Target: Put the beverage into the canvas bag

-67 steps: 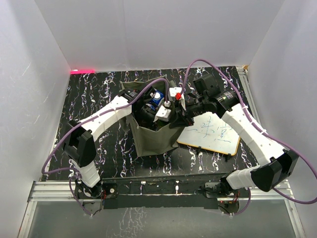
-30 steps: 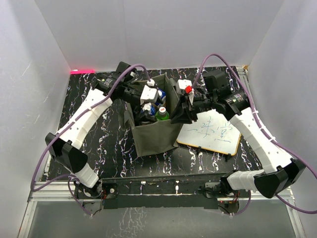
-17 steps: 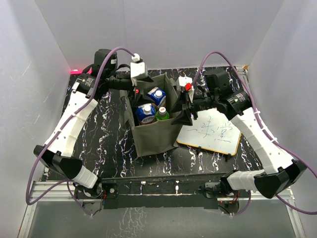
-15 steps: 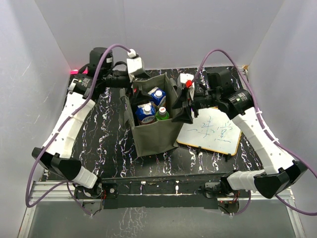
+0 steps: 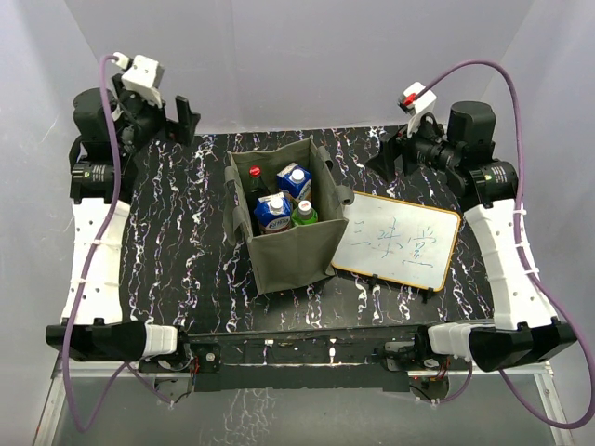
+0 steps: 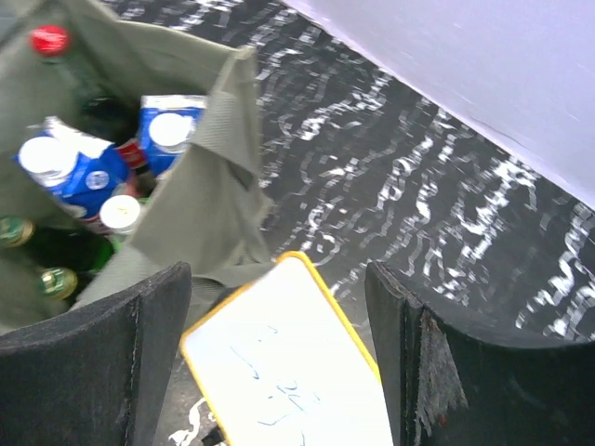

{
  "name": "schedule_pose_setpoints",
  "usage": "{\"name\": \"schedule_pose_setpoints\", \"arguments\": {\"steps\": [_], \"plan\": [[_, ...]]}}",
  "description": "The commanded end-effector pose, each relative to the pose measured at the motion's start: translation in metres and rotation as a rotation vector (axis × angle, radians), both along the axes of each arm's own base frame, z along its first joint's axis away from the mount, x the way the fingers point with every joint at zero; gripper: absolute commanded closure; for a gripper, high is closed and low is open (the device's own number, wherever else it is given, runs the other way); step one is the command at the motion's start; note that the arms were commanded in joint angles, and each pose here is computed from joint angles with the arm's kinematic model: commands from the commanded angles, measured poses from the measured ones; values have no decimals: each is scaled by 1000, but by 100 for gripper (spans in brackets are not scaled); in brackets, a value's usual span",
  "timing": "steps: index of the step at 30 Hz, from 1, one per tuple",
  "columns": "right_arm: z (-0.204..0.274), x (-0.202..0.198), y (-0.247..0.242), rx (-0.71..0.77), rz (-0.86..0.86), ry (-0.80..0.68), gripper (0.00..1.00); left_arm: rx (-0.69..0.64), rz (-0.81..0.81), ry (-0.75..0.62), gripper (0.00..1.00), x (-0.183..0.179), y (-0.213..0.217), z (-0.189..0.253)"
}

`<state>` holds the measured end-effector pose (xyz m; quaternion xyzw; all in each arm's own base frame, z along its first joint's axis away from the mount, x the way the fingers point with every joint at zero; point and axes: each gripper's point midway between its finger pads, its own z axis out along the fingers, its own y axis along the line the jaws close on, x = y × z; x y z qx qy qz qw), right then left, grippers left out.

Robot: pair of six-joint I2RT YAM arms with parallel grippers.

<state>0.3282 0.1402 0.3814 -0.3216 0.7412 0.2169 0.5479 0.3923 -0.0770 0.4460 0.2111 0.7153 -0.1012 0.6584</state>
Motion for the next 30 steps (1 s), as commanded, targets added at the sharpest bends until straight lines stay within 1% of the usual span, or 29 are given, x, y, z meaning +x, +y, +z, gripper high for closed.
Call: {"name": "schedule_pose_setpoints", "arguments": {"steps": [1, 5, 7, 8, 9, 11, 15, 18, 22, 24, 30], "plan": [[20, 34, -40, -48, -271, -89, 21, -102, 159, -35, 3, 0, 33, 11], [11, 51, -55, -91, -361, -90, 17, -105, 197, -25, 3, 6, 42, -7], [6, 59, -60, -107, -394, -86, 10, -105, 226, -32, 3, 10, 47, -12], [3, 62, -61, -112, -403, -80, 3, -105, 243, -36, 3, 11, 50, -14], [1, 65, -62, -117, -409, -75, 1, -108, 275, -56, 3, 13, 55, -12], [-5, 71, -62, -121, -413, -62, 1, -117, 310, -72, 3, 16, 61, -14], [-18, 80, -61, -119, -423, -34, 1, -130, 327, -86, 3, 22, 64, -24], [-23, 88, -65, -84, -475, -22, 1, -164, 322, -72, 3, 25, 61, -33], [-24, 97, -71, -44, -538, -64, 1, -211, 349, -43, 3, 27, 63, -42], [-21, 99, -73, -22, -555, -105, 1, -210, 367, -38, 3, 27, 66, -42], [-3, 101, -70, 48, -553, -212, 1, -125, 348, -8, 3, 25, 66, -47]]}}
